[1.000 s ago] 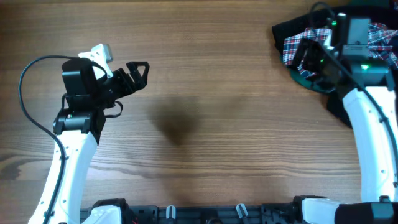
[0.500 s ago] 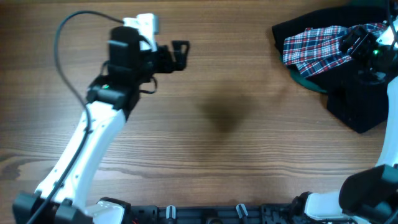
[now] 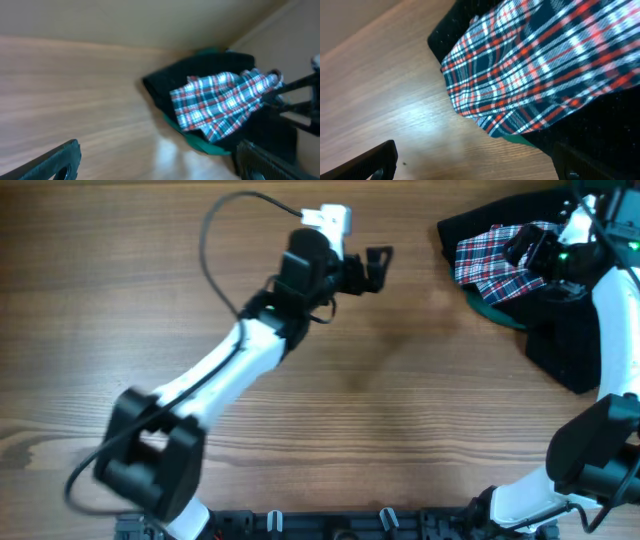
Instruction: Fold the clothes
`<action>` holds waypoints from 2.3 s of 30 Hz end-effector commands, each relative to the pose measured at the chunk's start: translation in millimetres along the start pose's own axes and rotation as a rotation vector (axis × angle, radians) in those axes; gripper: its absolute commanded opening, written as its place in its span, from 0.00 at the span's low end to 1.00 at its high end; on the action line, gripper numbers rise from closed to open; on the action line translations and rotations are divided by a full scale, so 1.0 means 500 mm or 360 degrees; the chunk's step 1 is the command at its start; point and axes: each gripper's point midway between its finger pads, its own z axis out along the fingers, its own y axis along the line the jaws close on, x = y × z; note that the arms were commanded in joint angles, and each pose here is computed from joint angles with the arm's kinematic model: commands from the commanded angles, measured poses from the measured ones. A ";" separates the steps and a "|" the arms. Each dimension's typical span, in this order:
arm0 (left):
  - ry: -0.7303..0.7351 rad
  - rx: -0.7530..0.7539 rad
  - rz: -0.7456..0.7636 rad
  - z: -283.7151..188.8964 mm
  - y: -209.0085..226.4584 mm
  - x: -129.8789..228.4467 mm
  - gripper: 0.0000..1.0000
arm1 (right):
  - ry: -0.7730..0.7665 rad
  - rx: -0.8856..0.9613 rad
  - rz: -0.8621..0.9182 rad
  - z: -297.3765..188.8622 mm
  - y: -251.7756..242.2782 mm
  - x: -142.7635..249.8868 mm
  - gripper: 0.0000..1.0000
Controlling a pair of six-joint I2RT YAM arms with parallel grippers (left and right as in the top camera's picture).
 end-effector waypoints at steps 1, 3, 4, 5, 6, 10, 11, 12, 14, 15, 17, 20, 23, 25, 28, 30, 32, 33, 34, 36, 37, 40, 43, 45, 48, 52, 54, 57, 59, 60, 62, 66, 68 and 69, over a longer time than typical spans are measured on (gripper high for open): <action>0.0150 0.0089 -0.0221 0.063 0.006 0.078 1.00 | -0.0128 -0.0110 -0.0022 -0.067 0.036 -0.043 1.00; 0.0162 0.0068 -0.0220 0.071 0.017 0.086 1.00 | -0.0115 -0.0088 -0.0013 -0.055 0.030 -0.042 1.00; 0.0155 0.0059 -0.0205 0.068 0.023 0.080 0.99 | -0.0110 -0.0070 -0.0007 -0.049 0.025 -0.042 1.00; 0.0147 0.0045 -0.0197 0.062 0.030 0.070 1.00 | -0.0100 -0.0057 -0.0006 -0.039 0.022 -0.041 1.00; 0.0144 0.0007 -0.0207 0.050 0.048 0.058 1.00 | -0.0087 -0.0056 -0.0006 -0.029 0.021 -0.039 0.98; 0.0165 -0.0152 -0.0217 -0.005 0.129 0.018 1.00 | -0.0001 0.0050 0.0024 0.014 0.008 -0.009 0.92; 0.0163 -0.0167 -0.0181 -0.014 0.137 0.010 0.99 | 0.0016 0.0053 0.0026 0.023 0.010 -0.004 0.92; 0.0161 -0.0172 -0.0144 -0.020 0.139 0.005 1.00 | 0.0032 0.0054 0.0035 0.034 0.009 -0.001 0.92; 0.0142 -0.0173 -0.0069 -0.026 0.138 -0.006 1.00 | 0.0059 0.0055 0.0078 0.058 0.008 0.004 0.92; 0.0133 -0.0186 -0.0069 -0.027 0.140 -0.009 0.99 | 0.0099 0.0059 0.0121 0.082 0.007 0.014 0.89; 0.0134 -0.0196 -0.0070 -0.028 0.142 -0.009 1.00 | 0.0135 0.0080 0.0177 0.107 0.005 0.025 0.88; 0.0099 -0.0298 -0.0062 -0.031 0.165 -0.015 1.00 | 0.0170 0.0084 0.0194 0.162 0.009 0.035 0.88; 0.0113 -0.0314 -0.0066 -0.032 0.170 -0.010 1.00 | 0.0165 0.0095 0.0225 0.204 0.012 0.037 0.88; 0.0118 -0.0364 -0.0069 -0.035 0.181 -0.006 1.00 | 0.0145 0.0086 0.0248 0.227 0.014 0.032 0.86; 0.0128 -0.0427 -0.0067 -0.039 0.196 -0.002 1.00 | 0.0103 0.0076 0.0269 0.251 0.015 0.021 0.82; 0.0137 -0.0432 -0.0070 -0.040 0.197 0.001 1.00 | 0.0113 0.0078 0.0276 0.254 0.013 0.024 0.78; 0.0136 -0.0432 -0.0070 -0.040 0.197 0.001 1.00 | 0.0145 0.0083 0.0258 0.248 0.013 0.033 0.77; 0.0136 -0.0432 -0.0070 -0.040 0.197 0.001 1.00 | 0.0166 0.0089 0.0240 0.243 0.013 0.039 0.76; 0.0135 -0.0431 -0.0070 -0.040 0.197 0.001 1.00 | 0.0180 0.0096 0.0237 0.241 0.012 0.044 0.76; 0.0137 -0.0432 -0.0071 -0.040 0.197 0.001 1.00 | 0.0246 0.0122 0.0251 0.230 0.008 0.064 0.75; 0.0138 -0.0433 -0.0071 -0.040 0.198 0.002 1.00 | 0.0270 0.0141 0.0269 0.228 0.004 0.073 0.74; 0.0139 -0.0432 -0.0071 -0.040 0.198 0.002 1.00 | 0.0260 0.0279 0.0341 0.222 -0.022 0.078 0.76; 0.0138 -0.0432 -0.0070 -0.040 0.197 0.002 1.00 | 0.0202 0.0351 0.0326 0.221 -0.038 0.064 0.79; 0.0140 -0.0433 -0.0071 -0.040 0.198 0.003 1.00 | 0.0134 0.0336 0.0315 0.225 -0.035 0.043 0.79; 0.0153 -0.0439 -0.0075 -0.041 0.200 0.007 1.00 | 0.0041 0.0253 0.0300 0.231 -0.016 0.011 0.77; 0.0170 -0.0448 -0.0079 -0.042 0.202 0.012 1.00 | 0.0035 0.0220 0.0274 0.234 -0.001 0.009 0.31; 0.0175 -0.0451 -0.0080 -0.042 0.203 0.014 1.00 | 0.0061 0.0163 0.0240 0.234 0.015 0.014 0.17; 0.0165 -0.0462 -0.0089 -0.049 0.210 0.006 1.00 | 0.0067 0.0003 0.0190 0.208 0.074 0.012 0.04; 0.0151 -0.0478 -0.0100 -0.064 0.216 -0.007 0.99 | 0.0020 -0.0103 0.0116 0.167 0.135 0.002 0.04; 0.0136 -0.0474 -0.0100 -0.074 0.212 -0.018 0.99 | -0.0016 -0.0152 0.0059 0.141 0.169 -0.004 0.04; 0.0087 -0.0459 -0.0092 -0.092 0.198 -0.045 1.00 | -0.0095 -0.0278 -0.0059 0.078 0.258 -0.011 0.04; -0.0001 -0.0416 -0.0066 -0.132 0.158 -0.091 0.99 | -0.0176 -0.0517 -0.0216 -0.014 0.438 0.031 0.04; 0.0011 -0.0398 -0.0069 -0.143 0.147 -0.092 1.00 | -0.0160 -0.0591 -0.0259 -0.021 0.497 0.063 0.04; 0.0037 -0.0369 -0.0074 -0.146 0.139 -0.087 0.99 | -0.0155 -0.0627 -0.0279 -0.025 0.524 0.077 0.04</action>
